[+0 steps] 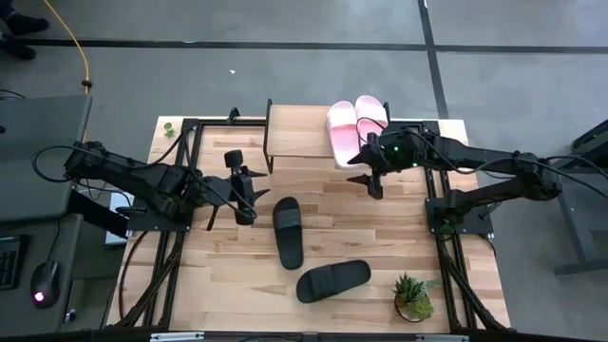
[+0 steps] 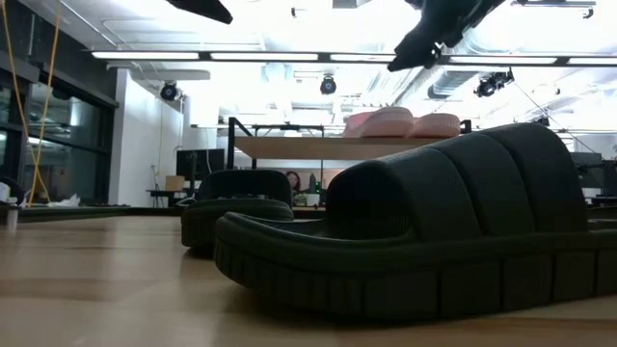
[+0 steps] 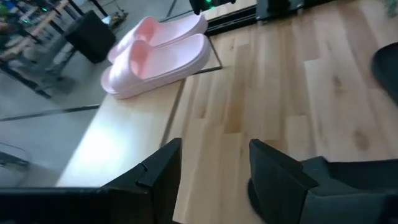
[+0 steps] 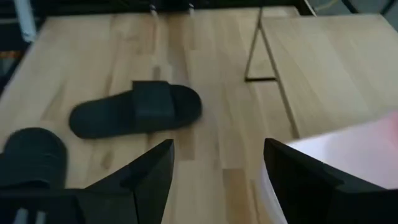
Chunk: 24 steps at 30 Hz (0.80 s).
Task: Pick and place slides into the shelf
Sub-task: Put the top black slides on the shelf
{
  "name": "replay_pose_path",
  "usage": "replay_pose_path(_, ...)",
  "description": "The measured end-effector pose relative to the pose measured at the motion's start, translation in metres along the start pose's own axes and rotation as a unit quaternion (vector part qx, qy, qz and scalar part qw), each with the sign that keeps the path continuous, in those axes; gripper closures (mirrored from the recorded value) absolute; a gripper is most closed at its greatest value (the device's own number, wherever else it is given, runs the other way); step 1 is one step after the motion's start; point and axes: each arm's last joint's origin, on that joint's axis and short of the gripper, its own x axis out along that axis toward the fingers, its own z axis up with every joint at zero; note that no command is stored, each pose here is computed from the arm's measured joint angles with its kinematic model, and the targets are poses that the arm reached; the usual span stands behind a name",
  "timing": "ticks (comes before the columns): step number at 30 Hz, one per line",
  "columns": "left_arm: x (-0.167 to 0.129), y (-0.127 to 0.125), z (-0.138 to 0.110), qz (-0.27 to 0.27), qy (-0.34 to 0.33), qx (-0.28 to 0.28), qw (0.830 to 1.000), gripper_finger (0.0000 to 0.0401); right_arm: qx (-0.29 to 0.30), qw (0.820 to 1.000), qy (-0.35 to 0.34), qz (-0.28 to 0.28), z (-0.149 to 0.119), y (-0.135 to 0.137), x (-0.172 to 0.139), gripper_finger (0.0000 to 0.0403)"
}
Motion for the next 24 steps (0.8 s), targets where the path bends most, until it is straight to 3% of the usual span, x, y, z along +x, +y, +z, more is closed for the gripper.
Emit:
replay_pose_path(9, 0.0, -0.004, 0.0, -0.062, -0.003, -0.034, 0.998, 0.0229, 0.029, 0.999, 0.0, 0.013, 0.002, 0.014, 0.002, 0.0163)
replay_pose_path(16, 0.003, -0.012, -0.002, -0.147, 0.013, -0.068, 0.987, 0.0229, 0.033, 0.999, 0.003, 0.023, 0.002, 0.03, 0.005, 0.0163)
replay_pose_path(24, 0.025, -0.046, -0.006, -0.176, 0.056, -0.028, 0.982, 0.0229, 0.01, 0.999, 0.03, 0.029, -0.001, 0.056, 0.029, 0.0163)
